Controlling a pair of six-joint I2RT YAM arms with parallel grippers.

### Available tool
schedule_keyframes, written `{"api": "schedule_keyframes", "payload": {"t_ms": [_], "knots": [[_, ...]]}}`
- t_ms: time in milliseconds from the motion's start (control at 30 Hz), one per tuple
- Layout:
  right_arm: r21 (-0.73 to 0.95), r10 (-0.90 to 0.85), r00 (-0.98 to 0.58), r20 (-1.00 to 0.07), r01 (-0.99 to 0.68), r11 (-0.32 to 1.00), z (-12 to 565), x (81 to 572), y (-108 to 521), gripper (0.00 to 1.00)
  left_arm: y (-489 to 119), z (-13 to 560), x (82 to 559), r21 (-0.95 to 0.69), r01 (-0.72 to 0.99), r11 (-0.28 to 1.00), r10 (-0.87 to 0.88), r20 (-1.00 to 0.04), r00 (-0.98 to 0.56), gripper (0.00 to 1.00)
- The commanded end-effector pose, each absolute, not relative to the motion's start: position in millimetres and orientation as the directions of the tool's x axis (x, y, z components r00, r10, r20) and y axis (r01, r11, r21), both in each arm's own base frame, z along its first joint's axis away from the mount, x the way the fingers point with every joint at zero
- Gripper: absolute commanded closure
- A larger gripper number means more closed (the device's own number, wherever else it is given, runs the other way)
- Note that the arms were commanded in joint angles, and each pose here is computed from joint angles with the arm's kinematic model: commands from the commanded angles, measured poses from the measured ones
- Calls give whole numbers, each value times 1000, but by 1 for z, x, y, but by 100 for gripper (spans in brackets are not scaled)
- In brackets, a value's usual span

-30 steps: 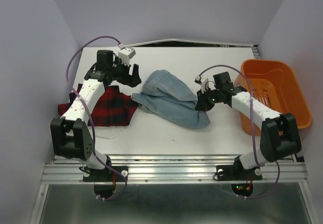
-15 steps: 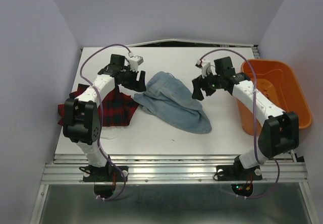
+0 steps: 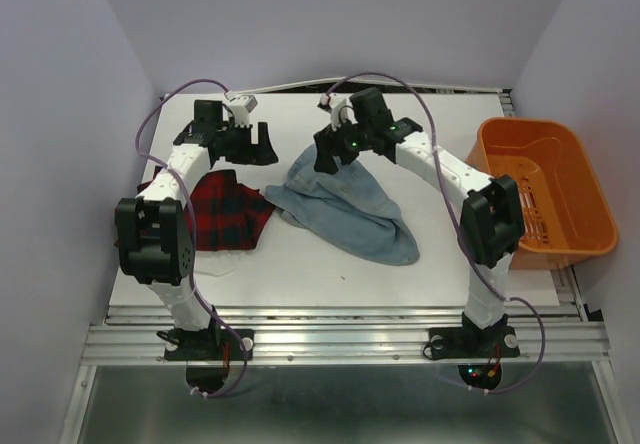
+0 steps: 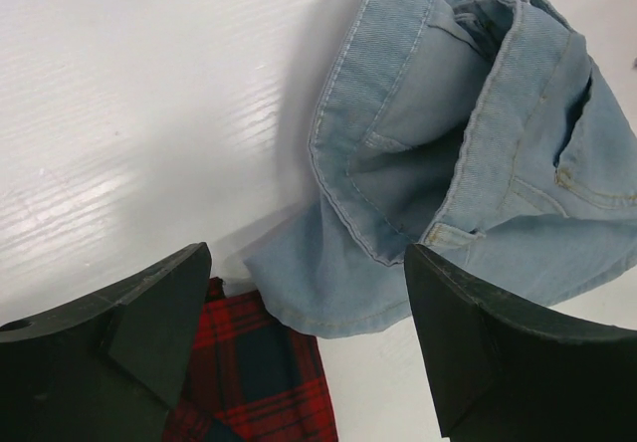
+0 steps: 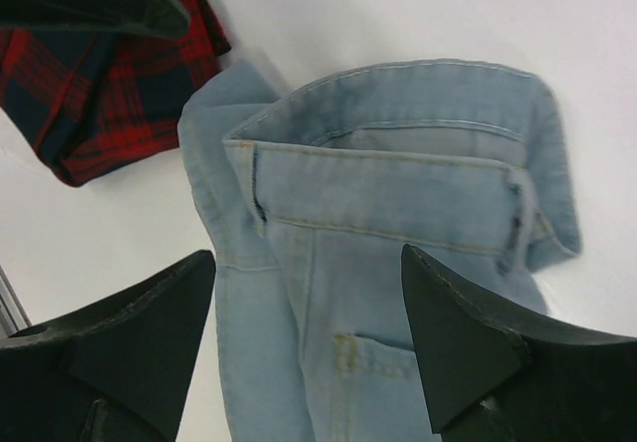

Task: Fold and stack the skirts
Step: Flatten the skirt out

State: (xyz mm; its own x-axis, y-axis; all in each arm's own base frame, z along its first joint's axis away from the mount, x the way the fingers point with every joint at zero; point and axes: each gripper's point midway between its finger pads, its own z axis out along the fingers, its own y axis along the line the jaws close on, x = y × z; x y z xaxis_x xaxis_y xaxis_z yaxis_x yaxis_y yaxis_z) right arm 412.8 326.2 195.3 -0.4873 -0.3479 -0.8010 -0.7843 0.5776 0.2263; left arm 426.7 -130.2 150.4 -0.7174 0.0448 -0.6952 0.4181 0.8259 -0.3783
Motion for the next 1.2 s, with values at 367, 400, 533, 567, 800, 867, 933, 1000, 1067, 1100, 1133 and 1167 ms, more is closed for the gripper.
{"api": "schedule_keyframes", "payload": {"t_ms": [367,400,533,567,800,867,933,1000,1067,1100,1133,1167], "knots": [[122,-443,-472,-762,-777,617,145,429,373,45,-121,193,429,-365,445,817,11,-763,-647,9],[115,-441,-463,-769,-779,617,149,430,374,49,-121,193,429,-364,445,818,13,-763,-646,9],[63,-450,-419,-789,-783,619,165,438,371,87,-120,193,429,-359,442,822,14,-764,-645,9],[52,-447,-407,-797,-783,620,173,439,371,95,-120,194,430,-358,442,823,12,-765,-644,9],[57,-412,-343,-844,-822,567,226,417,368,99,-120,200,431,-353,451,820,13,-776,-630,9],[36,-401,-304,-864,-833,553,249,409,363,99,-120,201,432,-346,455,820,16,-781,-624,9],[-12,-392,-238,-889,-842,539,279,402,357,99,-119,203,432,-333,458,824,21,-791,-612,9],[-70,-393,-170,-903,-847,527,302,398,350,99,-118,204,433,-325,459,827,26,-793,-609,9],[-135,-372,-76,-925,-850,509,341,389,339,99,-118,207,434,-318,464,827,31,-798,-601,9],[-154,-364,-47,-930,-850,503,353,384,335,99,-118,209,434,-320,469,823,31,-800,-599,9],[-175,-359,-18,-933,-850,496,363,379,332,99,-119,211,434,-318,474,821,32,-804,-593,9],[-198,-359,9,-933,-846,494,372,374,327,99,-119,213,435,-314,477,821,31,-809,-587,9]]}}
